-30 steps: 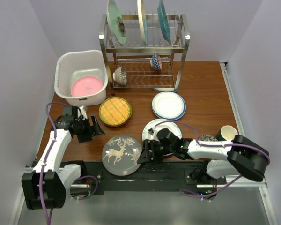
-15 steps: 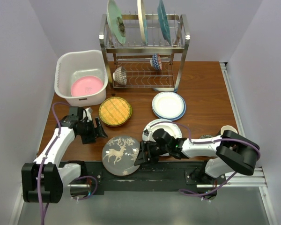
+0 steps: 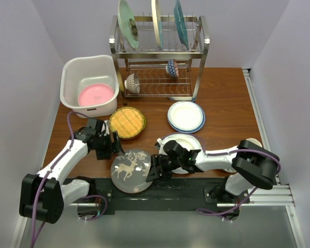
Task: Place the plates into the plastic bin on the countertop
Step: Pick up the plate from the corner of the board.
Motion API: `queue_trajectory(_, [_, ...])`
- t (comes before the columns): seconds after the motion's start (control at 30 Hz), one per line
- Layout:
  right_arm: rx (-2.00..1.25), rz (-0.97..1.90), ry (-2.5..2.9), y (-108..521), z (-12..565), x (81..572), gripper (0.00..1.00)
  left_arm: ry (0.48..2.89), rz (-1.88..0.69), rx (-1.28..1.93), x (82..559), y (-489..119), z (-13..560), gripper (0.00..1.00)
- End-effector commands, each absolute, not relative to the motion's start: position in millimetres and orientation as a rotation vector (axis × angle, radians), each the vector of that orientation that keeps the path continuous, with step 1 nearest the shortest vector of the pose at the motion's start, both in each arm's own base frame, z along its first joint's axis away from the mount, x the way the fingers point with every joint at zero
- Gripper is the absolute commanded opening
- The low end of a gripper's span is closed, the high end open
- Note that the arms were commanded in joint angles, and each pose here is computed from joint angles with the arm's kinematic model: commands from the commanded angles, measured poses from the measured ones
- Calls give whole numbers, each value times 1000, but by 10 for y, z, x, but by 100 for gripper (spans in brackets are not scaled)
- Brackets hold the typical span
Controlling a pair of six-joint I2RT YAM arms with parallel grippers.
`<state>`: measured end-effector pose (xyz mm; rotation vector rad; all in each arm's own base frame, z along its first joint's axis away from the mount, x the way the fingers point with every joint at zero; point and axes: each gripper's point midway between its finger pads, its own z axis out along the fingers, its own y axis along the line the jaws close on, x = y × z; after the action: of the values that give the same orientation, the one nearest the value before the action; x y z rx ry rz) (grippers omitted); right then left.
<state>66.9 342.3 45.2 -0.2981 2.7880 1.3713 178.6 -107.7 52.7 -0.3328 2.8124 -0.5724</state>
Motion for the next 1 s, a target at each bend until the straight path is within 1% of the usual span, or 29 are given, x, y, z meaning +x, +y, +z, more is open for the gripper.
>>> queue_trajectory(0.0, [-318,1304,2796,3466,414,736,58,2806,-568,-369,1734,-1087,489,79])
queue_trajectory(0.17, [-332,1289,2787,3501,442,782,58,2820,-579,-377,1600,-1081,434,79])
queue_trajectory(0.43, [-376,1259,2781,3580,486,852,59,2810,-598,-386,1527,-1086,444,79])
queue_trajectory(0.97, [-429,1195,2721,3680,621,1106,59,2749,-876,-390,1436,-1368,467,75])
